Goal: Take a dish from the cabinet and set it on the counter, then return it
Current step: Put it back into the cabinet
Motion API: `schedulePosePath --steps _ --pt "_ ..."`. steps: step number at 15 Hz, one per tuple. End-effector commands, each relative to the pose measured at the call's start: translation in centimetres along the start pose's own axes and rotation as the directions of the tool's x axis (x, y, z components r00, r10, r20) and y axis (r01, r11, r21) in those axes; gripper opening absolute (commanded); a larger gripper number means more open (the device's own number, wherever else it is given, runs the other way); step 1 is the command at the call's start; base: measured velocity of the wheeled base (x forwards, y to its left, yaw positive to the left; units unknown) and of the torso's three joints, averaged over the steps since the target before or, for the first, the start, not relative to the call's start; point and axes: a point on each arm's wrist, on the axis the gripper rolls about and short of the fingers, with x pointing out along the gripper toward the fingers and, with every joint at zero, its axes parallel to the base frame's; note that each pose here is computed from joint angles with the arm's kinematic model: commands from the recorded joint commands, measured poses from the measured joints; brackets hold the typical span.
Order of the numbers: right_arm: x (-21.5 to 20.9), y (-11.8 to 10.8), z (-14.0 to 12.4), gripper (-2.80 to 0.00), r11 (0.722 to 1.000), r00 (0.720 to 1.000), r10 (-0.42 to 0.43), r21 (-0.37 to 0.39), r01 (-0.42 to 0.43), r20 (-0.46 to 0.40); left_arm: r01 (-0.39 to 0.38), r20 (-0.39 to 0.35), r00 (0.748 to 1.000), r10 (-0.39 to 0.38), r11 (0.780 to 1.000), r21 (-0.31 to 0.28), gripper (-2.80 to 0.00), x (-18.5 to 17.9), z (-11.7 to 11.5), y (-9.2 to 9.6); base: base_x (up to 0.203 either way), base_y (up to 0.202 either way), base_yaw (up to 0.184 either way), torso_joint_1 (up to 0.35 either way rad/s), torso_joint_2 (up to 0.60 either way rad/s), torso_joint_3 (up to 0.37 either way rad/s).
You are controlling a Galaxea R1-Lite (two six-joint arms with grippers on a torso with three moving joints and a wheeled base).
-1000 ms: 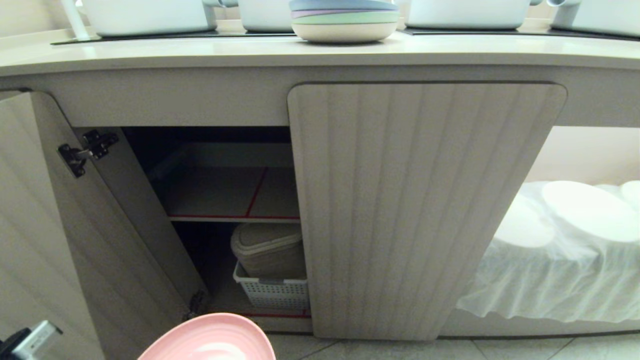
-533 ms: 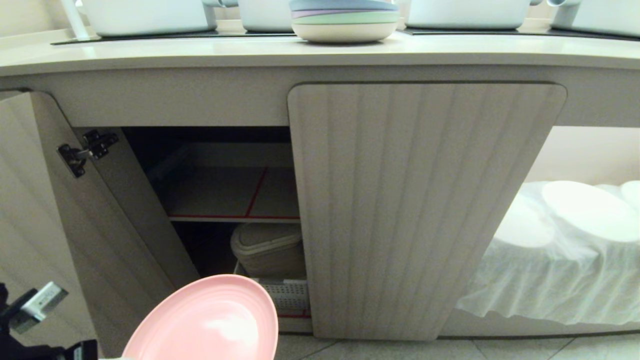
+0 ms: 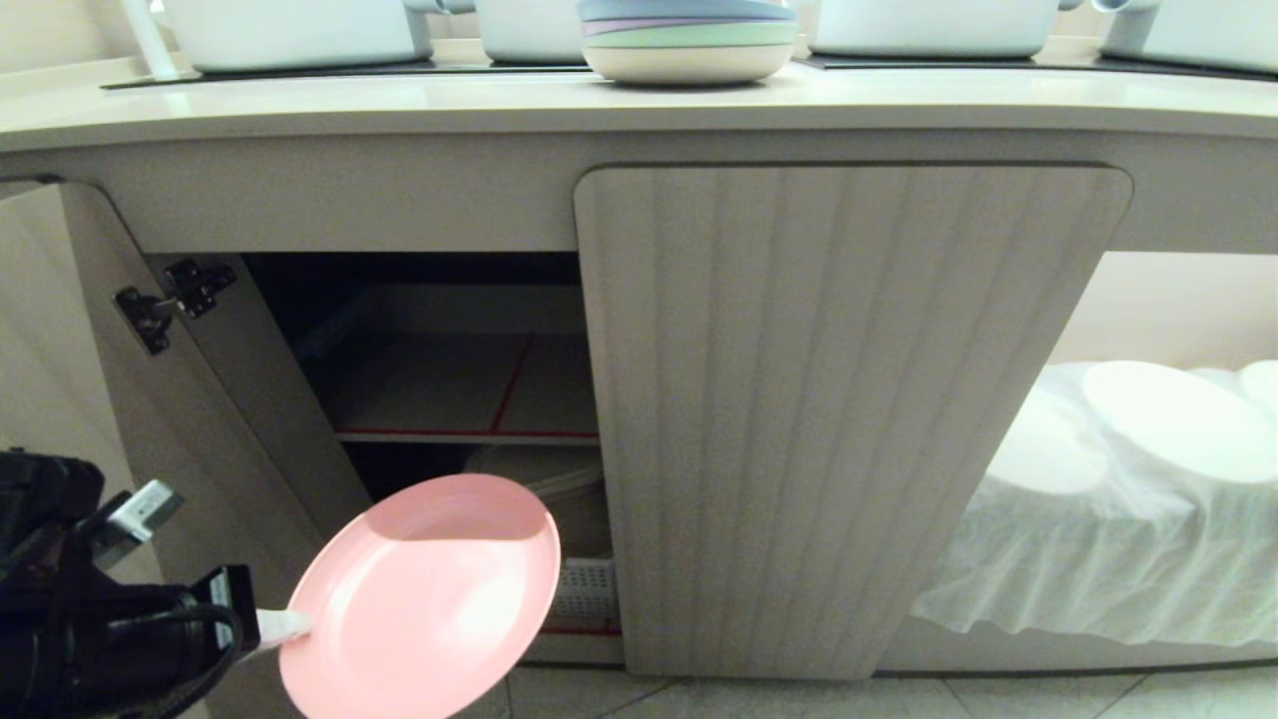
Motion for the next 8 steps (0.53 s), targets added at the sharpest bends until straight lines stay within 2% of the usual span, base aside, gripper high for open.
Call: schedulePosePath --steps 1,4,8 --pt "0.0 0.0 0.0 -2.8 1.0 1.0 -0.001 0.0 0.001 0.001 -0.026 -0.047 0.999 0.025 0.999 -0.024 -2.8 1.6 0.7 0.1 0.0 0.0 0.0 0.0 0.0 0.0" --pt "0.0 0.0 0.0 -2.8 1.0 1.0 -0.001 0.0 0.001 0.001 -0.035 -0.052 0.998 0.032 0.998 -0.056 -2.8 3.7 2.4 -0.2 0.0 0.0 0.0 0.0 0.0 0.0" --pt "0.0 0.0 0.0 -2.8 1.0 1.0 -0.001 0.0 0.001 0.001 -0.035 -0.024 0.999 0.034 0.998 -0.059 -2.8 6.5 5.2 -0.8 0.0 0.0 0.0 0.0 0.0 0.0"
